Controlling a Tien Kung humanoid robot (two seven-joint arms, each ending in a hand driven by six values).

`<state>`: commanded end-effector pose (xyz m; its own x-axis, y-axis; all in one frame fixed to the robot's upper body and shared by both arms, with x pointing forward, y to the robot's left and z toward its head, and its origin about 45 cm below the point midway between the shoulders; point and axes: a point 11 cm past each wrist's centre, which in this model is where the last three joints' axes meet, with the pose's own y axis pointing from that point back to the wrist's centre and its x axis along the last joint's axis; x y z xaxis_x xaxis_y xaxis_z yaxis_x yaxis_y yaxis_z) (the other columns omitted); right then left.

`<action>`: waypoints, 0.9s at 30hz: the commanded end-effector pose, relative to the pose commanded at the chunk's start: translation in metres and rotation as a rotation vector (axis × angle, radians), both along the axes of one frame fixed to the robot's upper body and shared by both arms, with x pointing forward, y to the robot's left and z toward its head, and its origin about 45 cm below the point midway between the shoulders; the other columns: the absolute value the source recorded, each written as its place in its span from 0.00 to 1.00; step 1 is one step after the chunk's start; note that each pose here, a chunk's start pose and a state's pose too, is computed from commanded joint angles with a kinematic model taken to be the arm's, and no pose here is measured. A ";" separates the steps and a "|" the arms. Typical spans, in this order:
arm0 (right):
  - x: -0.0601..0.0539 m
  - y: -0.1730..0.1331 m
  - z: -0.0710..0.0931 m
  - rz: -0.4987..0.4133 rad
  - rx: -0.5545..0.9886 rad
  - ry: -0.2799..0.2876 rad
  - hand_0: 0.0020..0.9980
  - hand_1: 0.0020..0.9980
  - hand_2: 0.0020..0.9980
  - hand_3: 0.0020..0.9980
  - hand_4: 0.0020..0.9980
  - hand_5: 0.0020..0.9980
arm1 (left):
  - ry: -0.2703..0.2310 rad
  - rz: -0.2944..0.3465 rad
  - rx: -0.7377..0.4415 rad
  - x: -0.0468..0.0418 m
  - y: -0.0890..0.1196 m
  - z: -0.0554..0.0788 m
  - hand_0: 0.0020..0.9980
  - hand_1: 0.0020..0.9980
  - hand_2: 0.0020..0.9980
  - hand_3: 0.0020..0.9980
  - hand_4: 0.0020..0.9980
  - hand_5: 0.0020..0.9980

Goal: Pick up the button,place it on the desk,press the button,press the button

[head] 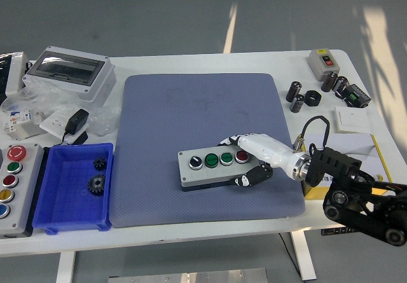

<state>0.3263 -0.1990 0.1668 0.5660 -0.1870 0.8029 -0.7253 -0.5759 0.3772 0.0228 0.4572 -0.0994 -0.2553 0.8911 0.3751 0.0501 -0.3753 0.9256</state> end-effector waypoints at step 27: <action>-0.003 -0.013 0.009 -0.070 0.114 0.143 1.00 0.95 0.97 1.00 0.42 0.00 | 0.004 -0.002 0.000 -0.0022 0.000 0.000 0.63 0.58 0.55 0.60 0.62 0.20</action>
